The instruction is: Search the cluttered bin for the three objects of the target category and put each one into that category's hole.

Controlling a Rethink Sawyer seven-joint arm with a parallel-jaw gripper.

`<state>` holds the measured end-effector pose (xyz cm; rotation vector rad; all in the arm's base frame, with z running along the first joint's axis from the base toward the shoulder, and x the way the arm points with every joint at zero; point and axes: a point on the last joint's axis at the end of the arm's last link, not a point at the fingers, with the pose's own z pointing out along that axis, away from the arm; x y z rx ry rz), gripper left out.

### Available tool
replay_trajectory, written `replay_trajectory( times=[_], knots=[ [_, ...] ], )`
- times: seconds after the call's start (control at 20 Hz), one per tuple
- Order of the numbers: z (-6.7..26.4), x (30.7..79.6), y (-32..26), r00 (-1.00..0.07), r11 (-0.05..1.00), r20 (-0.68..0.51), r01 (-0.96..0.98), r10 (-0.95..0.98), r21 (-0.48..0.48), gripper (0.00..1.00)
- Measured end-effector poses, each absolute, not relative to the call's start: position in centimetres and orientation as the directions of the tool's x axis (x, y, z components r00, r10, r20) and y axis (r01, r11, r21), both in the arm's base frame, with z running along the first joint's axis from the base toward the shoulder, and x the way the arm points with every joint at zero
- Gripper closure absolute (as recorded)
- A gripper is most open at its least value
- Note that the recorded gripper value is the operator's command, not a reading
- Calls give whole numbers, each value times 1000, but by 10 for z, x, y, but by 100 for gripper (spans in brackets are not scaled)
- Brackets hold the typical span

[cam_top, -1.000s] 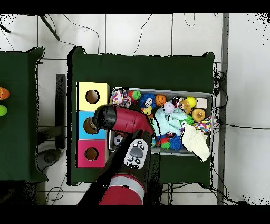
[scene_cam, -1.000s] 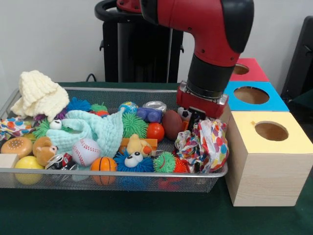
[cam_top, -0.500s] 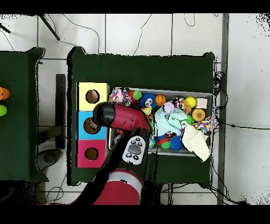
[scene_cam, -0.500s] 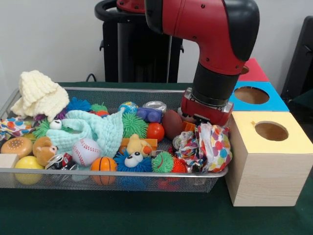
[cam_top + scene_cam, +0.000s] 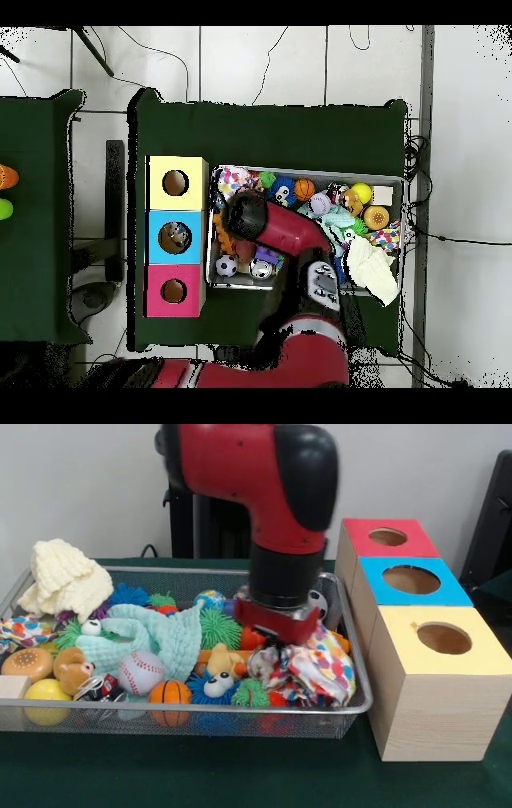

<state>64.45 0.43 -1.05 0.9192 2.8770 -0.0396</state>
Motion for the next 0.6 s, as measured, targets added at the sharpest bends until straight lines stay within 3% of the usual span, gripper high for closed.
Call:
replay_trajectory(
  times=[0.25, 0.6],
  knots=[
    [-9, 611, -94, -739, 743, -77, 667, 669, 52, 100],
    [9, 567, -178, -711, 715, -87, 698, 698, 31, 100]
  ],
)
